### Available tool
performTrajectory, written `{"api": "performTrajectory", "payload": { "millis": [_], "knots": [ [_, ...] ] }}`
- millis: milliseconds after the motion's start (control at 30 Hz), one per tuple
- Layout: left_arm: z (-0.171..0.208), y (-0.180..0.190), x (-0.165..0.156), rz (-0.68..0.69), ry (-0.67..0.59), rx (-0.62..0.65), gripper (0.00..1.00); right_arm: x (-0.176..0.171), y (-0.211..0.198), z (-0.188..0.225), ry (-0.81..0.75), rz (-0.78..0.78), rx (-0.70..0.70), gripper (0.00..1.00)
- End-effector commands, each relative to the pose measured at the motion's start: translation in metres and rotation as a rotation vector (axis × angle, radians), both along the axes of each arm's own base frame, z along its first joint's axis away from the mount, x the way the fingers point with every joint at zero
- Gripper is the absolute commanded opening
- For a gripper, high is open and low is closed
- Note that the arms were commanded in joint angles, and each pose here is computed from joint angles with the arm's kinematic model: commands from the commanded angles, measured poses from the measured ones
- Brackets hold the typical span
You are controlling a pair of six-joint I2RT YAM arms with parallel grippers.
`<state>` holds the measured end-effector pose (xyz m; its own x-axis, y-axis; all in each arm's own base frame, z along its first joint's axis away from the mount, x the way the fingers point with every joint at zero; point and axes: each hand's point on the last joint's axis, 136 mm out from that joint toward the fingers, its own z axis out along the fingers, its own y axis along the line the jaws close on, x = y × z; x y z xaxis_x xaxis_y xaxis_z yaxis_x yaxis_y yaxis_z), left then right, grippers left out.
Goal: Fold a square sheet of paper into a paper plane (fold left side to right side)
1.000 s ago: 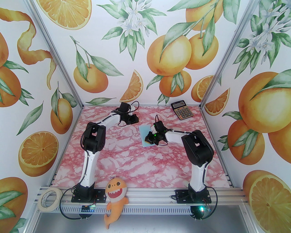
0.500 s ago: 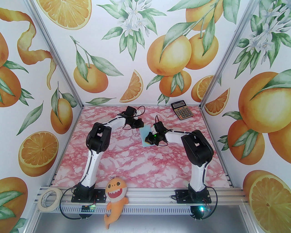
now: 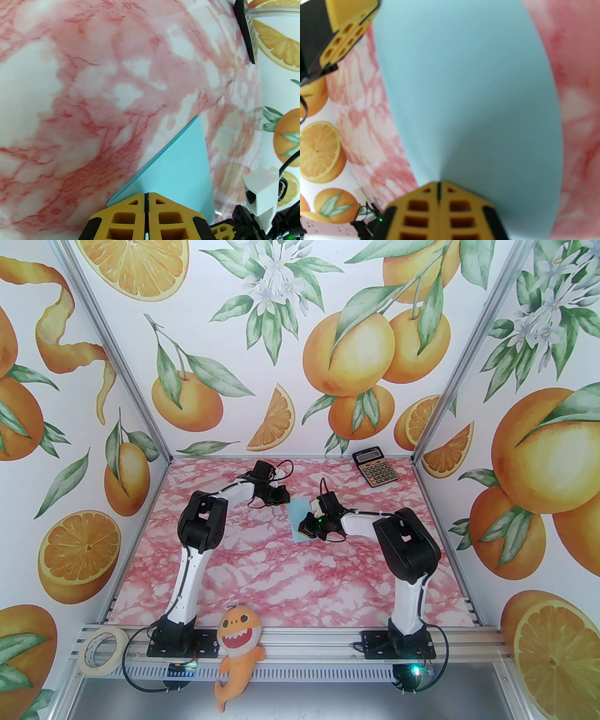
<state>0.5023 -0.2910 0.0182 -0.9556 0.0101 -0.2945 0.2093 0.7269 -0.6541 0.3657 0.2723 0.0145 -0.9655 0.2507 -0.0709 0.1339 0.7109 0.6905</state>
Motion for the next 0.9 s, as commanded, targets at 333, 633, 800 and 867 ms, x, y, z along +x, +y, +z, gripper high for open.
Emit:
{"api": "performTrajectory", "payload": {
  "millis": [333,633,800,867],
  "knots": [
    [0.066,-0.001,-0.034,0.015,-0.071,0.006,0.11,0.018,-0.015,0.066,-0.097,-0.019,0.001,0.27],
    [0.038,-0.028,-0.100,-0.049,0.021,0.033,0.10,0.009,-0.058,0.036,-0.037,-0.036,-0.078,0.36],
    [0.020,-0.030,-0.107,-0.054,0.043,0.053,0.10,0.004,-0.063,0.022,-0.005,-0.034,-0.093,0.37],
    [0.012,-0.027,-0.106,-0.051,0.045,0.072,0.09,0.003,-0.062,0.020,0.001,-0.036,-0.085,0.37]
  ]
}}
